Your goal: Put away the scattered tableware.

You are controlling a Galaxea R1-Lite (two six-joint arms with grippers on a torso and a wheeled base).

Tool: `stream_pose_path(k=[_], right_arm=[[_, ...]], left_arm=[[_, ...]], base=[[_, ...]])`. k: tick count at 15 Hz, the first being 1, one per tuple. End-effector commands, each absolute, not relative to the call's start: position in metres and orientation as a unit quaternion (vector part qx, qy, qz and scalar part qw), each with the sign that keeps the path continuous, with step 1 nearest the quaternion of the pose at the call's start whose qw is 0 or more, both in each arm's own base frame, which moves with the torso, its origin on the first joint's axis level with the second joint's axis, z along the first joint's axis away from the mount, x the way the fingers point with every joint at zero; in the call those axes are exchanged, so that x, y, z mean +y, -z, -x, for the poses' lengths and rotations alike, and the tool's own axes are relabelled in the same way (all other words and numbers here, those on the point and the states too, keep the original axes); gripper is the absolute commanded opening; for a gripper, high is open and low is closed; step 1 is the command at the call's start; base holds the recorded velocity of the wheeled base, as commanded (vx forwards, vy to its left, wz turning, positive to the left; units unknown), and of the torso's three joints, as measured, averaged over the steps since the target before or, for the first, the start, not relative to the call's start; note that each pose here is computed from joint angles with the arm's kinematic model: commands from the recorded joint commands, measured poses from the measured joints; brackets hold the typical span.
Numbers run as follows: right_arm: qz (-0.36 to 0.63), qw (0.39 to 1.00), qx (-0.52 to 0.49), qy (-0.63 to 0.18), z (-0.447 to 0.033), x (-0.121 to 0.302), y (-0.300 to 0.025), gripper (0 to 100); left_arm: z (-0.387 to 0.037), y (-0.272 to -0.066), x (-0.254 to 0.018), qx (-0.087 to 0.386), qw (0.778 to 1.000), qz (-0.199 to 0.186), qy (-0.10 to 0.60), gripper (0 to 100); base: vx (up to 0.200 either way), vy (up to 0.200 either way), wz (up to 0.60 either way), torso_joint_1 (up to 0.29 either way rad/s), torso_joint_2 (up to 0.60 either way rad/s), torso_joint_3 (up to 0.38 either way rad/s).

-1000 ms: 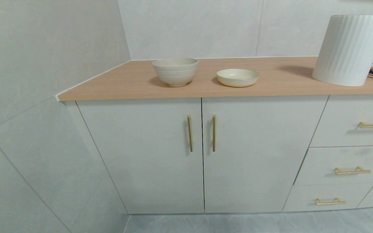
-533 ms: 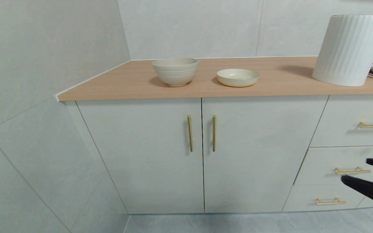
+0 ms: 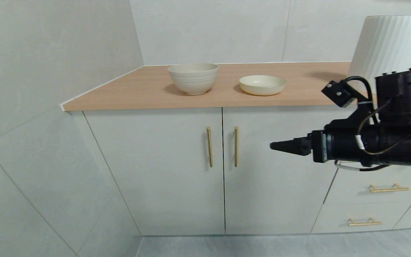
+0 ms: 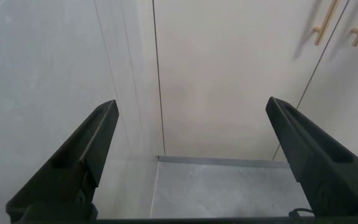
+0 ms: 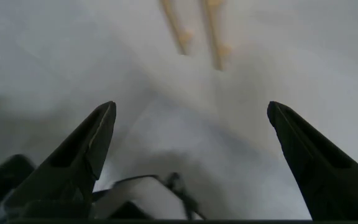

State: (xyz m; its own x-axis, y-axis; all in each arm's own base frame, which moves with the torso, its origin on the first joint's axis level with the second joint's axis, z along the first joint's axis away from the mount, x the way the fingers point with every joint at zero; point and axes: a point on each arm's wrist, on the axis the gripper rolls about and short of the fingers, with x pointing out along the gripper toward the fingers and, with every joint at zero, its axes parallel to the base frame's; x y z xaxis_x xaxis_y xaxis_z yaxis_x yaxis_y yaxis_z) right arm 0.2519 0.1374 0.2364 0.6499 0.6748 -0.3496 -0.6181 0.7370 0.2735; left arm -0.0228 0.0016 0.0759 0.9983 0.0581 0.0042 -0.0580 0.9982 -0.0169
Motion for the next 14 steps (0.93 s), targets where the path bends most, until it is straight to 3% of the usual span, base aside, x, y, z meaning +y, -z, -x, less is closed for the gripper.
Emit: stream_pose_path(k=[1, 6, 14], right_arm=[[-0.082, 0.886, 0.260, -0.376, -0.301, 0.170, -0.211, 100], [-0.099, 0.875, 0.283, -0.379, -0.340, 0.202, -0.171, 100], [-0.150, 0.877, 0.240, -0.388, -0.357, 0.223, -0.143, 100]], left_arm=[[0.023, -0.076, 0.002, -0.003, 1.000, 0.009, -0.029, 100], [0.023, -0.076, 0.002, -0.003, 1.000, 0.009, -0.029, 100], [0.023, -0.076, 0.002, -0.003, 1.000, 0.009, -0.029, 100]], base=[[0.000, 0.000, 0.00, 0.000, 0.00, 0.000], [0.000, 0.000, 0.00, 0.000, 0.00, 0.000], [0.000, 0.000, 0.00, 0.000, 0.00, 0.000]])
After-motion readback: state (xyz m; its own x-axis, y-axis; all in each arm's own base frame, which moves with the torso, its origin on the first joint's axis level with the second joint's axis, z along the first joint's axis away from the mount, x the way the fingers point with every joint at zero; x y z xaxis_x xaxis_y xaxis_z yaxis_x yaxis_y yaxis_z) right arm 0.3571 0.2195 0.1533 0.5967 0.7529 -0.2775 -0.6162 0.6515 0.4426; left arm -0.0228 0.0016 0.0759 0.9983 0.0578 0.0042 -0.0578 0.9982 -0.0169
